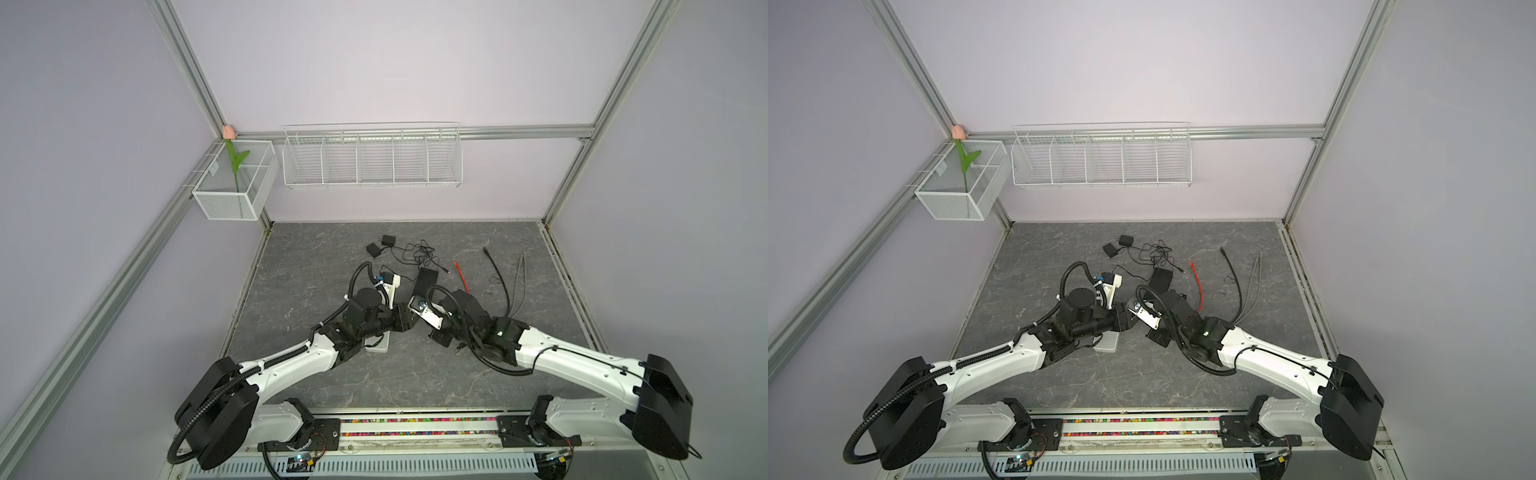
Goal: Insert the plug into the switch port
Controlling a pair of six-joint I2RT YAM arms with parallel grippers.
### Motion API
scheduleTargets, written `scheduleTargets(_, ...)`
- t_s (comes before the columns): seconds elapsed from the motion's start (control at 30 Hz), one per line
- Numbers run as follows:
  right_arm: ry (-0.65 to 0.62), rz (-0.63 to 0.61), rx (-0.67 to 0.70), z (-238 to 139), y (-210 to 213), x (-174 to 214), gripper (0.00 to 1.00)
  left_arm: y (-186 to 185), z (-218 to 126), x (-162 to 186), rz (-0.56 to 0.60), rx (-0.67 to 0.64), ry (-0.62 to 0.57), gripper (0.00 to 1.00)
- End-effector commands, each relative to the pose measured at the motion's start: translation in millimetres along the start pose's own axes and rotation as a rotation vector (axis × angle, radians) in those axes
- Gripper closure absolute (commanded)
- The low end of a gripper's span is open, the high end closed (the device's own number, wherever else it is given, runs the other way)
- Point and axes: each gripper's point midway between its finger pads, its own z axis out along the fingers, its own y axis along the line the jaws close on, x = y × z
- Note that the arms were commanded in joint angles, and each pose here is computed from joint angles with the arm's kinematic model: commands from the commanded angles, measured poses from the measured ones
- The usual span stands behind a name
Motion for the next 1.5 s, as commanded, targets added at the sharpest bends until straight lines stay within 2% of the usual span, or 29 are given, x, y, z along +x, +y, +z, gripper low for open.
scheduleTargets(0.0, -0.051, 0.006, -0.003, -4, 0, -17, 0.94, -11, 2, -8, 0.006, 0.036, -0.020, 0.69)
scheduleTargets(0.1, -0.056, 0.008, -0.012, -5, 2, -19, 0.94, -12, 2, -8, 0.011, 0.041, -0.023, 0.80)
scheduleTargets(0.2, -0.066, 0.015, -0.020, -6, 5, -20, 0.93, -15, 3, -7, 0.027, 0.057, -0.011, 0.98)
scheduleTargets(0.27, -0.072, 0.017, -0.029, -8, 6, -21, 0.90, -17, 2, -5, 0.042, 0.066, -0.008, 1.00)
scheduleTargets(0.3, -0.071, 0.022, -0.033, -10, 6, -22, 0.84, -17, 1, -5, 0.058, 0.070, -0.008, 1.00)
scheduleTargets(0.33, -0.068, 0.032, -0.039, -13, 7, -22, 0.70, -18, 0, -4, 0.076, 0.074, -0.005, 1.00)
scheduleTargets(0.37, -0.054, 0.057, -0.050, -16, 6, -20, 0.47, -18, -2, -3, 0.101, 0.077, -0.001, 1.00)
scheduleTargets(0.4, -0.062, 0.077, -0.075, -26, 2, -26, 0.30, -17, -5, -3, 0.128, 0.072, -0.001, 1.00)
scheduleTargets(0.43, -0.067, 0.101, -0.100, -34, -2, -28, 0.22, -16, -8, -3, 0.149, 0.071, -0.002, 1.00)
scheduleTargets(0.5, -0.125, 0.196, -0.143, -59, -19, -36, 0.18, -17, -17, -7, 0.193, 0.086, -0.017, 1.00)
scheduleTargets(0.57, -0.215, 0.247, -0.210, -83, -26, -48, 0.18, -27, -28, -10, 0.237, 0.135, -0.040, 1.00)
scheduleTargets(0.67, -0.271, 0.213, -0.328, -108, -15, -58, 0.20, -51, -46, -10, 0.320, 0.236, -0.064, 1.00)
scheduleTargets(0.77, -0.246, 0.137, -0.505, -124, 11, -60, 0.25, -73, -64, -7, 0.392, 0.336, -0.079, 1.00)
scheduleTargets(0.87, -0.196, 0.121, -0.570, -122, 19, -57, 0.35, -86, -80, -4, 0.441, 0.388, -0.094, 1.00)
scheduleTargets(1.03, -0.175, 0.119, -0.644, -117, 26, -60, 0.46, -93, -97, -2, 0.488, 0.406, -0.126, 1.00)
scheduleTargets(1.23, -0.182, 0.130, -0.700, -108, 31, -64, 0.51, -101, -103, -1, 0.509, 0.441, -0.129, 1.00)
scheduleTargets(1.47, -0.201, 0.113, -0.728, -104, 39, -70, 0.51, -102, -99, 0, 0.506, 0.457, -0.117, 1.00)
